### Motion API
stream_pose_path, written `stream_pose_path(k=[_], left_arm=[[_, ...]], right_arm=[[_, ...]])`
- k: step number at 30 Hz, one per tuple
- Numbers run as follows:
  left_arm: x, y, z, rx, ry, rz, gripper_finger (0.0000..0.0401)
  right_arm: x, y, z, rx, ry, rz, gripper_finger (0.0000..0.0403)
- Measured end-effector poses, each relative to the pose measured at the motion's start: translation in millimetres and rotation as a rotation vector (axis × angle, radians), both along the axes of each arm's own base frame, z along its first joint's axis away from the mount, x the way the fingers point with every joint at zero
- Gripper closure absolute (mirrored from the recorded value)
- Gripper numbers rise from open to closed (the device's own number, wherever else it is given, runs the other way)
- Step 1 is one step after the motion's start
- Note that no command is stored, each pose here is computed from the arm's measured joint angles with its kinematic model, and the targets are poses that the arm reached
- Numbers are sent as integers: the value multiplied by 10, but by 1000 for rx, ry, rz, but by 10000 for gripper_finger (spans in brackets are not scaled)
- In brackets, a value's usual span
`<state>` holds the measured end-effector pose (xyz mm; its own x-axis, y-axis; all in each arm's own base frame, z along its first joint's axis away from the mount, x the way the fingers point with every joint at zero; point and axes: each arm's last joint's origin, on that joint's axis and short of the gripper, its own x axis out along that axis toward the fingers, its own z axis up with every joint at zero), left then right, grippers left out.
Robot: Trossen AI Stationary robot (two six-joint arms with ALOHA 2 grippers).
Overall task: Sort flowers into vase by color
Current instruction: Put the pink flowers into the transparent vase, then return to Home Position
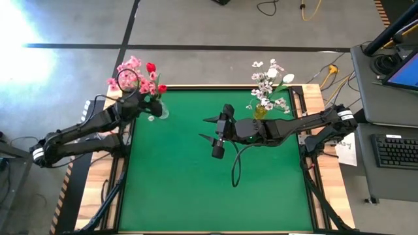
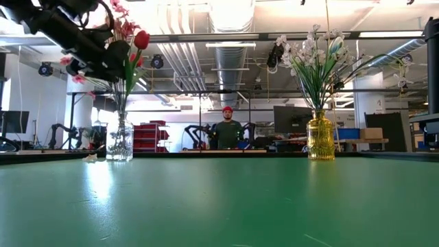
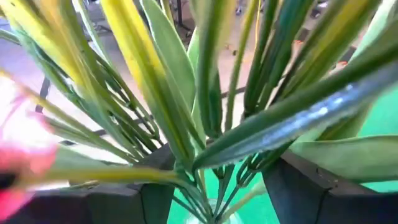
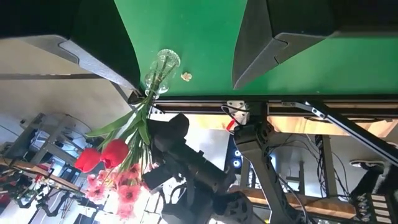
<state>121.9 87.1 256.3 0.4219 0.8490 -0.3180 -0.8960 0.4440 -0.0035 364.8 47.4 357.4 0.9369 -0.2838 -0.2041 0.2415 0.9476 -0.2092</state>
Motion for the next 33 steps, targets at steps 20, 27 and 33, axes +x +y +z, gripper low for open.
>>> stream_pose_path(k=[20,27,33], left_arm=[[-168,-114,303,-175,134,-15,101],[-239,-166,410,-242,147,-27,101],[-266,-186,459,-265,144,-33,101]], right_arm=[[0,0,2,1,-2,0,154],[1,0,6,2,-7,0,154],[1,0,6,1,-7,0,154]])
